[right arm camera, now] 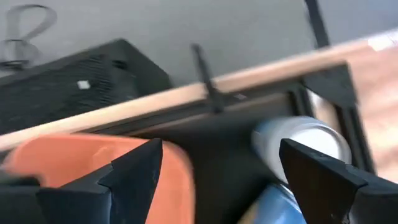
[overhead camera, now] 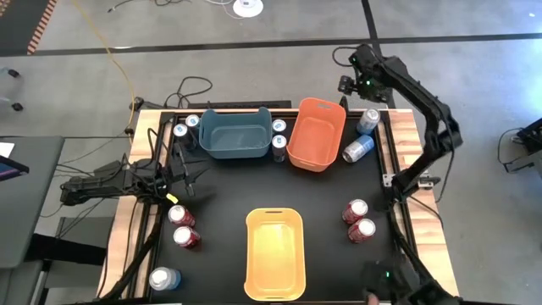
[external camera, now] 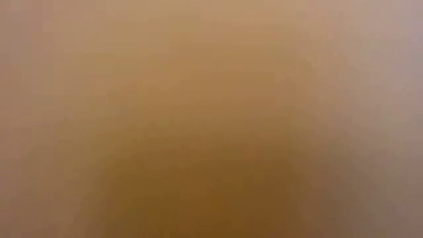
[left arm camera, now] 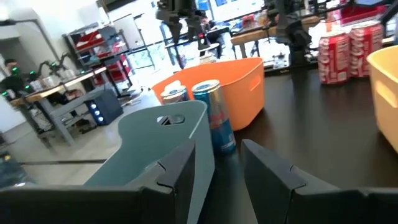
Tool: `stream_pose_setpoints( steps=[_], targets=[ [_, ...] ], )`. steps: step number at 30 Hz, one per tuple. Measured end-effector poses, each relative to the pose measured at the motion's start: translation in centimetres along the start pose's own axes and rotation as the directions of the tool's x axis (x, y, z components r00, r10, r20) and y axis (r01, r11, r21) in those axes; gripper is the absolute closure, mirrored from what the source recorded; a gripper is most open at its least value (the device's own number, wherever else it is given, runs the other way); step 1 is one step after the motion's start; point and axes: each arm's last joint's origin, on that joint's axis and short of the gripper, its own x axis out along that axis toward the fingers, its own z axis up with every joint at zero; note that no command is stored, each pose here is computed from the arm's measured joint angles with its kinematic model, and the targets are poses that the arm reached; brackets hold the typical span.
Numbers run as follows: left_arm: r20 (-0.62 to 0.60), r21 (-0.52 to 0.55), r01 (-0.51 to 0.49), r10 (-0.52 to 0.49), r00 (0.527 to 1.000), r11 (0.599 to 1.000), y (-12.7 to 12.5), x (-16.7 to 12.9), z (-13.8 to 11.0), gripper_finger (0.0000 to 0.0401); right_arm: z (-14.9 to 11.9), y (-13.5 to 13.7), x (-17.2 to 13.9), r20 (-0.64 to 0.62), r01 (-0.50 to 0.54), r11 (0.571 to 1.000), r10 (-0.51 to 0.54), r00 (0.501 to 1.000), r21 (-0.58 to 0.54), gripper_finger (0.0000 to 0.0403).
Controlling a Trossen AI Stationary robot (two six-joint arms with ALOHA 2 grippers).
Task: Sort soda cans
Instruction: Put the blue white soda can into the yellow bin
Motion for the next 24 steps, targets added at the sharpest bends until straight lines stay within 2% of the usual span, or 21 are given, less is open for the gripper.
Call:
stream_pose_setpoints(
  steps=[5, 10, 18, 19, 21, 24],
  targets=[
    [-0.022, -0.031, 0.001, -0.001, 1.000, 1.000, 0.0, 0.0, -0.2, 0.0275, 1.1, -1.5, 2.2, -0.154, 0.129, 0.991, -0.122, 0.981, 0.037, 0.0062],
    [-0.056, -0.055, -0.013, 0.010, 0.998, 0.998, -0.1, 0.0, -0.5, 0.0275, 1.3, -1.3, 2.6, -0.192, 0.135, 0.991, -0.128, 0.973, 0.022, 0.0062],
    [-0.113, -0.097, -0.013, 0.002, 0.994, 0.995, -0.2, -0.1, -1.0, 0.0275, 1.4, -1.2, 2.6, -0.189, 0.135, 0.989, -0.121, 0.975, 0.065, 0.0062],
    [-0.113, -0.097, -0.012, 0.001, 0.994, 0.995, -0.2, -0.1, -1.0, 0.0275, 1.3, -1.1, 2.5, -0.194, 0.124, 0.991, -0.114, 0.974, 0.043, 0.0062],
    [-0.113, -0.087, -0.008, -0.002, 0.994, 0.996, -0.2, -0.1, -1.0, 0.0275, 1.0, -0.6, 2.5, -0.206, 0.061, 0.994, -0.078, 0.975, -0.088, 0.0062],
    [-0.112, -0.066, -0.005, -0.002, 0.994, 0.998, -0.2, -0.1, -1.0, 0.0275, 0.0, 0.3, 2.0, -0.224, 0.008, 0.957, -0.076, 0.972, -0.291, 0.0062]
  ],
)
